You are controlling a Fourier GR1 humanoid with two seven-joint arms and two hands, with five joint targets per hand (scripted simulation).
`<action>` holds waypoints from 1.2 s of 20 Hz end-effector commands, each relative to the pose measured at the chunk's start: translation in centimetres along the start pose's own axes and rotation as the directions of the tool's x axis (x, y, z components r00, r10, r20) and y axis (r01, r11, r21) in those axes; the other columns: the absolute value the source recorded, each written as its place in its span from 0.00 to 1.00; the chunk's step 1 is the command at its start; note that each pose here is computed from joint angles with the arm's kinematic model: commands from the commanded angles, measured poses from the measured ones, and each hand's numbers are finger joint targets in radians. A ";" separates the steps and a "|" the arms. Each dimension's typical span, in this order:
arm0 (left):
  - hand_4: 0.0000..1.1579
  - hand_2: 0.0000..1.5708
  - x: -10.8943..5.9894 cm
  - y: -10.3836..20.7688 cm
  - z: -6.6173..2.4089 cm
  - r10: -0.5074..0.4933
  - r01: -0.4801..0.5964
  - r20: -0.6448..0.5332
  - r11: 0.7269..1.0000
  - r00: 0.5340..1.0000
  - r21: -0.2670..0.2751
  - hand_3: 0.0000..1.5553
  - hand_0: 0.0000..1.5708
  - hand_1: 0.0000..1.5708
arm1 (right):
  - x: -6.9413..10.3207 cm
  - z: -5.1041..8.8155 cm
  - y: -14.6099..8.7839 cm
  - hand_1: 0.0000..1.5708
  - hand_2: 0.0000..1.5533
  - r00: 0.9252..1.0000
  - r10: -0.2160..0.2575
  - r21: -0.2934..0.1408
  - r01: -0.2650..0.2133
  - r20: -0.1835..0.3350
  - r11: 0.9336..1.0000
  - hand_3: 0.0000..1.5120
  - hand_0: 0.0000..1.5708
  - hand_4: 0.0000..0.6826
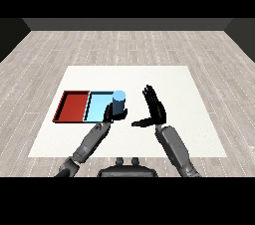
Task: Pick the blue can and put it in the blue box
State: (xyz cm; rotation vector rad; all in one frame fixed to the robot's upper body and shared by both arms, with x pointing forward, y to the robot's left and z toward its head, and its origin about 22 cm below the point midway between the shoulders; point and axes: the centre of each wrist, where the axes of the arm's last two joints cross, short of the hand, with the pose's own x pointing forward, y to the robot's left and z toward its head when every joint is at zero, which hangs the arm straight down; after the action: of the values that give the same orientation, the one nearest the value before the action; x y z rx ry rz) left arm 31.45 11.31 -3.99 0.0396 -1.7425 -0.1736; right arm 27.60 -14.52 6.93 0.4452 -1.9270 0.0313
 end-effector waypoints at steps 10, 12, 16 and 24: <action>0.98 1.00 -1.4 8.6 -3.08 -0.112 0.135 -0.144 0.979 0.983 0.155 0.96 1.00 1.00 | 4.5 3.9 -9.4 0.00 0.00 0.995 0.069 -0.187 -0.055 0.070 0.981 0.00 0.00 0.00; 0.97 1.00 -2.6 10.8 -2.22 -0.121 0.162 -0.205 0.967 0.971 0.198 0.96 1.00 1.00 | 3.6 5.0 -8.2 0.00 0.00 0.995 0.057 -0.208 -0.039 0.081 0.977 0.00 0.00 0.00; 0.94 1.00 -3.8 15.4 -2.16 -0.130 0.213 -0.318 0.947 0.939 0.241 0.97 1.00 1.00 | 3.6 4.5 -8.2 0.00 0.00 0.994 0.096 -0.224 -0.081 0.059 0.971 0.00 0.00 0.00; 0.86 0.99 -3.3 17.5 -4.81 -0.231 0.397 -0.555 0.896 0.799 0.197 0.90 1.00 1.00 | 1.9 4.3 -8.5 0.00 0.00 0.996 0.072 -0.234 -0.060 0.043 0.970 0.00 0.00 0.00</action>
State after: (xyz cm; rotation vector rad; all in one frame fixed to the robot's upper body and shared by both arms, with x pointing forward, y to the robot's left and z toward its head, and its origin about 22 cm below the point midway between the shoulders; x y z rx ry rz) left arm 37.10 27.27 -4.70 0.5036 -1.2928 -0.1111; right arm 25.68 -23.71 5.94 0.2237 -1.9771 -0.1592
